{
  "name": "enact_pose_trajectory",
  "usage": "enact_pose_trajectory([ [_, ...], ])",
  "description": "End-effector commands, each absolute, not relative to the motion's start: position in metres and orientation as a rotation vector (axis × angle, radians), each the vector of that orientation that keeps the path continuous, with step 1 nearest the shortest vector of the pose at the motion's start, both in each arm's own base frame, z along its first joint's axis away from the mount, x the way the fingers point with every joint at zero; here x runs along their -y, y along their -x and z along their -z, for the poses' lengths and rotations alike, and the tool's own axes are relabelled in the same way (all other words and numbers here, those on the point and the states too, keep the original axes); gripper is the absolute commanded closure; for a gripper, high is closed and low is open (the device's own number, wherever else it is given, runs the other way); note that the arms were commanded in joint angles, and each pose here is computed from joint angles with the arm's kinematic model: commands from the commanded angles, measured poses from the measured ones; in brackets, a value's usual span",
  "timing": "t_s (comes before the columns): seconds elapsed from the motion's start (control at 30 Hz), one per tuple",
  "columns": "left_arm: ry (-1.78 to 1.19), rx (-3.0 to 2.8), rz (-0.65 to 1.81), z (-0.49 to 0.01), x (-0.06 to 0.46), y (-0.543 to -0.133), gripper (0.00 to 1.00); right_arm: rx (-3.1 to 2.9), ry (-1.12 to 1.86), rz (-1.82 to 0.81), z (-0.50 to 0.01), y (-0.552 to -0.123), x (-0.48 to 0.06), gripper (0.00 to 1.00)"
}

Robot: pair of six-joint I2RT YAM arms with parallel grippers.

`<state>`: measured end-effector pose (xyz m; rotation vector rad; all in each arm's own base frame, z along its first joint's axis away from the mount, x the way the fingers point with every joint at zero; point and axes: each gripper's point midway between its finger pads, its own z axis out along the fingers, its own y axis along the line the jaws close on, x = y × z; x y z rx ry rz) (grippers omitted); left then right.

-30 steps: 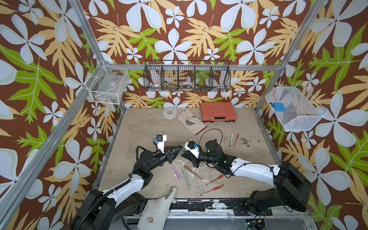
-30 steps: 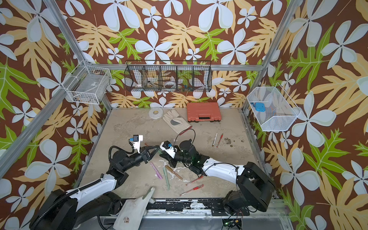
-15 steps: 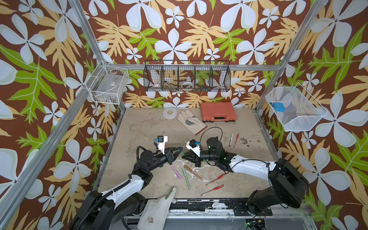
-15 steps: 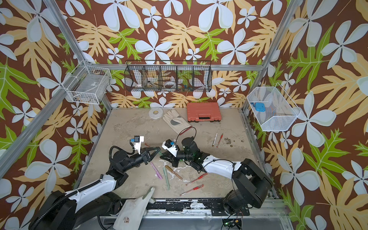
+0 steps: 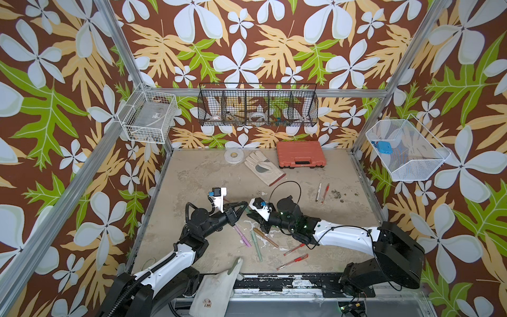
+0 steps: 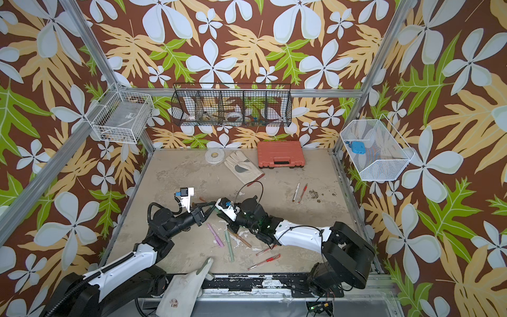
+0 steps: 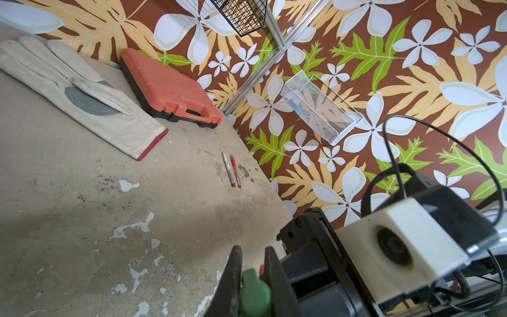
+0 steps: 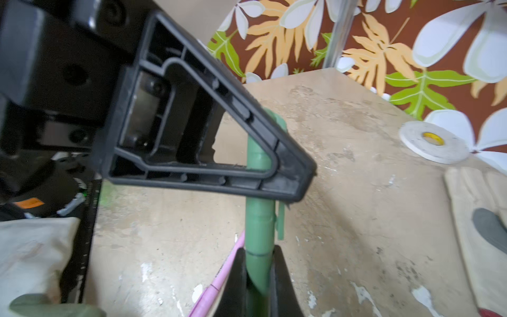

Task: Remove pen caps from pens
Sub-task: Open the pen cap on the pen, then place the pen cap at the middle-left of the table.

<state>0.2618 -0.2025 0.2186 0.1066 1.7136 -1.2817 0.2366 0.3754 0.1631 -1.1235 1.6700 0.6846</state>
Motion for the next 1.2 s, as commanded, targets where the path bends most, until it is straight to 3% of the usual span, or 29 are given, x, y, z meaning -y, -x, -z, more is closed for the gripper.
enact_pose_trajectory([
  [0.0, -0.056, -1.456, 1.238, -0.280, 0.185, -0.274, 1.00, -1.900, 1.224, -0.462, -0.100, -0.230, -0.339, 1.00],
  [0.23, -0.100, -1.420, 1.249, -0.287, 0.186, -0.267, 1.00, -1.860, 1.343, -1.040, -0.116, -0.190, -0.350, 1.00],
  [0.33, -0.105, -1.419, 1.249, -0.287, 0.187, -0.267, 1.00, -1.867, 1.364, -1.153, -0.118, -0.185, -0.351, 1.00],
  [0.57, -0.103, -1.423, 1.247, -0.286, 0.187, -0.268, 1.00, -1.865, 1.192, -0.804, -0.124, -0.222, -0.332, 1.00],
  [0.9, 0.029, -1.591, 1.064, -0.252, 0.173, -0.299, 1.00, -1.840, 1.120, -0.769, -0.137, -0.229, -0.324, 1.00],
  [1.17, 0.135, -1.761, 0.943, -0.211, 0.168, -0.325, 1.00, -1.945, 0.798, -0.644, -0.147, -0.277, -0.278, 1.00],
])
